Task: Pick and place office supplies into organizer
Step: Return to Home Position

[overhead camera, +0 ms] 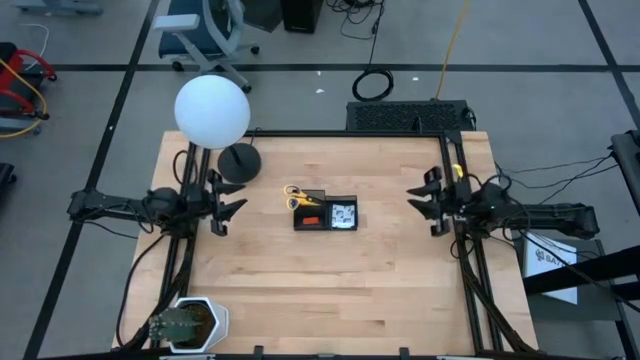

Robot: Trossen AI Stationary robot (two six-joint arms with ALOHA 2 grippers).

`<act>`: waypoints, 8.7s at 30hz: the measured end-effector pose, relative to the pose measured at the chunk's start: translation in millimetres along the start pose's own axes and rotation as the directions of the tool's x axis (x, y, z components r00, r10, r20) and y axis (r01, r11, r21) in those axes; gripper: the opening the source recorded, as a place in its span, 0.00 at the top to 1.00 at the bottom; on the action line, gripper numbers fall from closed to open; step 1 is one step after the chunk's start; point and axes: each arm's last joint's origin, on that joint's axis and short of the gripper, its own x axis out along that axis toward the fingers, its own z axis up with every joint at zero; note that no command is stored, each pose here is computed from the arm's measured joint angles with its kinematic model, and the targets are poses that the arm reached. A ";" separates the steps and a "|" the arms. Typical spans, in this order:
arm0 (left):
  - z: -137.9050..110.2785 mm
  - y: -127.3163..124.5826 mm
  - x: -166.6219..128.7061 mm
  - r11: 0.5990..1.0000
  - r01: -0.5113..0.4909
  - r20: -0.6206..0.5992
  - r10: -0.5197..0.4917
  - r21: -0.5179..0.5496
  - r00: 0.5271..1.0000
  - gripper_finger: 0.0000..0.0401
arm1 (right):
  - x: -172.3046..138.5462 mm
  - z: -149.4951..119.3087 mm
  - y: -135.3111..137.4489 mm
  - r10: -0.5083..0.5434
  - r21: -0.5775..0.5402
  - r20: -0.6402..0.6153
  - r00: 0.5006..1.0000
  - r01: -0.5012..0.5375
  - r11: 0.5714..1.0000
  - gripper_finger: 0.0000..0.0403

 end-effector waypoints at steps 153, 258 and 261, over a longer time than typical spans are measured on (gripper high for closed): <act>-30.9 3.8 -4.1 0.985 -0.121 -0.305 0.153 0.121 0.940 0.50 | -15.7 -49.5 -6.7 -0.176 0.127 -0.508 0.843 0.275 0.953 0.73; -30.8 3.9 -4.1 0.985 -0.121 -0.304 0.153 0.121 0.940 0.50 | -15.7 -49.5 -6.7 -0.176 0.127 -0.507 0.843 0.275 0.953 0.73; -30.8 3.8 -4.1 0.985 -0.121 -0.304 0.153 0.121 0.940 0.50 | -15.7 -49.5 -6.8 -0.176 0.126 -0.508 0.843 0.275 0.953 0.73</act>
